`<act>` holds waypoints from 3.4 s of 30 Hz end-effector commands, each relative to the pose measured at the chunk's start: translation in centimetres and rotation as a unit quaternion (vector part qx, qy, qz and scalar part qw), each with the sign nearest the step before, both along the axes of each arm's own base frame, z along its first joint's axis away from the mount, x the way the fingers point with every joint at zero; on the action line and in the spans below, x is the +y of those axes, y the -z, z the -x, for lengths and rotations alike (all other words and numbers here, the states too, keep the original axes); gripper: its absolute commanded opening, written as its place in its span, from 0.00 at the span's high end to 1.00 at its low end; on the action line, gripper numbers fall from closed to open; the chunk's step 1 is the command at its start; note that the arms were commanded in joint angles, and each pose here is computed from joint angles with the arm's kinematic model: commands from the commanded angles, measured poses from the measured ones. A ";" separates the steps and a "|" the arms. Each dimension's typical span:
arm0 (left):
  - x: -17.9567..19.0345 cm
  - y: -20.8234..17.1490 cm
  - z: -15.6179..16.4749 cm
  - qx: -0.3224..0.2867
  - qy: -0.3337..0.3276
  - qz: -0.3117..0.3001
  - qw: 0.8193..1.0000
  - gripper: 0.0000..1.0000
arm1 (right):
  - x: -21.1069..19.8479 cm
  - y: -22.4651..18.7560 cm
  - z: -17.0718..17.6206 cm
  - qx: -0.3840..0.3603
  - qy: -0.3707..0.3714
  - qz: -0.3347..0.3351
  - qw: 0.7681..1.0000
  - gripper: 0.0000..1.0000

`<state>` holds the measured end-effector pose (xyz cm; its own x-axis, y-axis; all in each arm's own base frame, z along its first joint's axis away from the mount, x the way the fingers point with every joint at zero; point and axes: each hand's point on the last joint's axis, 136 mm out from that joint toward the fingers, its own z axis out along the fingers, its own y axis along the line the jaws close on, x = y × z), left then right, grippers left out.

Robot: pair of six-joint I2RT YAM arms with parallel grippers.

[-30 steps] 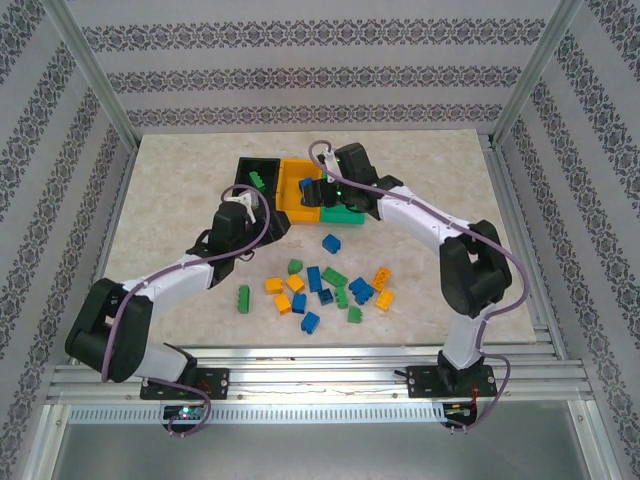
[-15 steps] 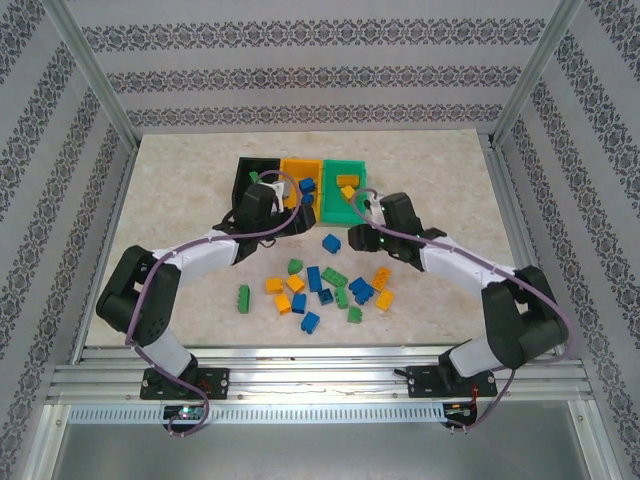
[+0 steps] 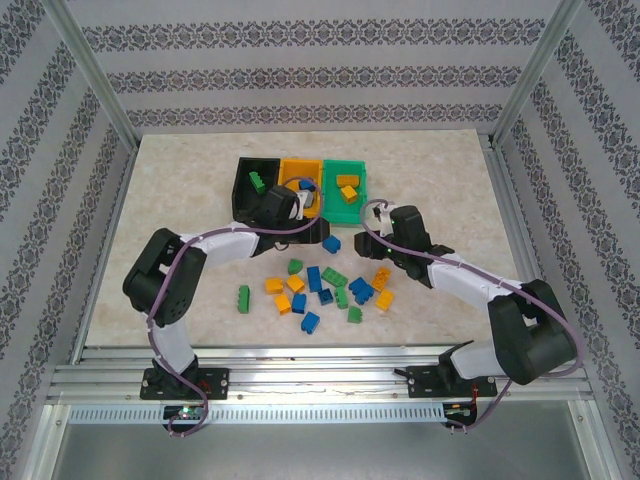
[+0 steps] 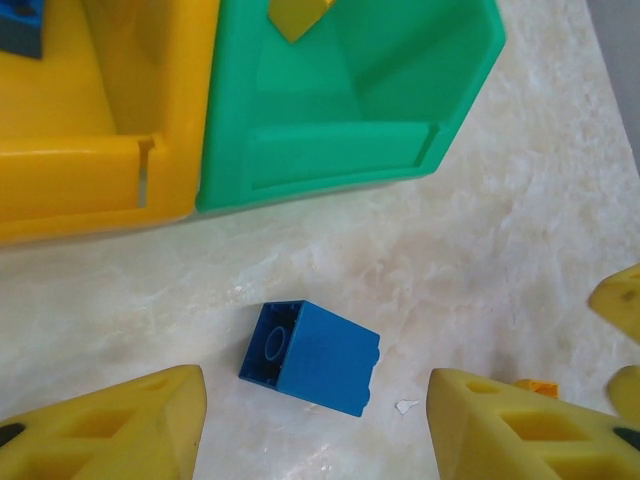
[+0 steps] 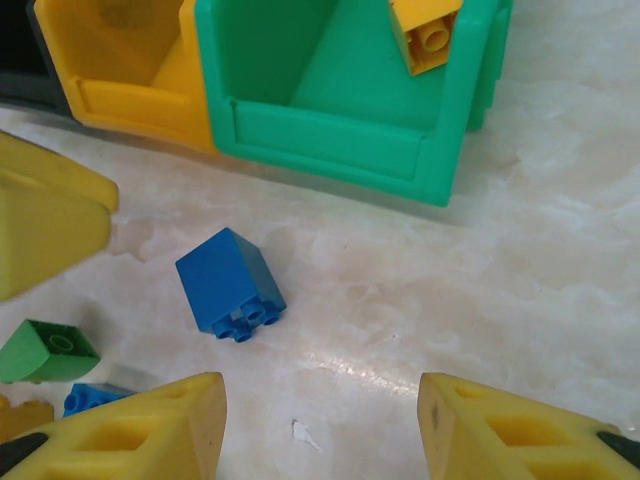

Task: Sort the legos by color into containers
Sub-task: Pick up the lego from the center of the table, then place the lego in the container, then pick up the lego from the center of the table.

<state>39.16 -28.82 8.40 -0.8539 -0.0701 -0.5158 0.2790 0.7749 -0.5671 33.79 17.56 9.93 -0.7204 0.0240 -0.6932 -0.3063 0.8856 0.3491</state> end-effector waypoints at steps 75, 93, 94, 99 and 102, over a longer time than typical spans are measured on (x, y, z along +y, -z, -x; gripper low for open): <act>4.5 -6.2 -8.6 -0.054 -0.054 -0.084 0.994 0.41 | -0.7 -1.1 -0.8 -0.013 0.020 -0.060 0.998 0.45; 5.2 -0.9 2.6 0.031 0.000 -0.060 0.998 0.40 | -0.2 -0.3 -1.0 0.006 0.014 -0.079 0.997 0.45; 5.4 -0.4 3.4 0.040 0.006 -0.069 0.997 0.40 | -0.2 -0.5 -1.1 0.005 0.013 -0.082 0.997 0.45; 6.2 2.0 6.5 0.077 0.029 -0.109 0.991 0.40 | -0.1 -0.1 -1.0 0.009 0.013 -0.081 0.997 0.44; 6.5 3.6 7.8 0.106 0.046 -0.130 0.985 0.40 | 0.0 -0.1 -1.1 0.009 0.012 -0.084 0.996 0.44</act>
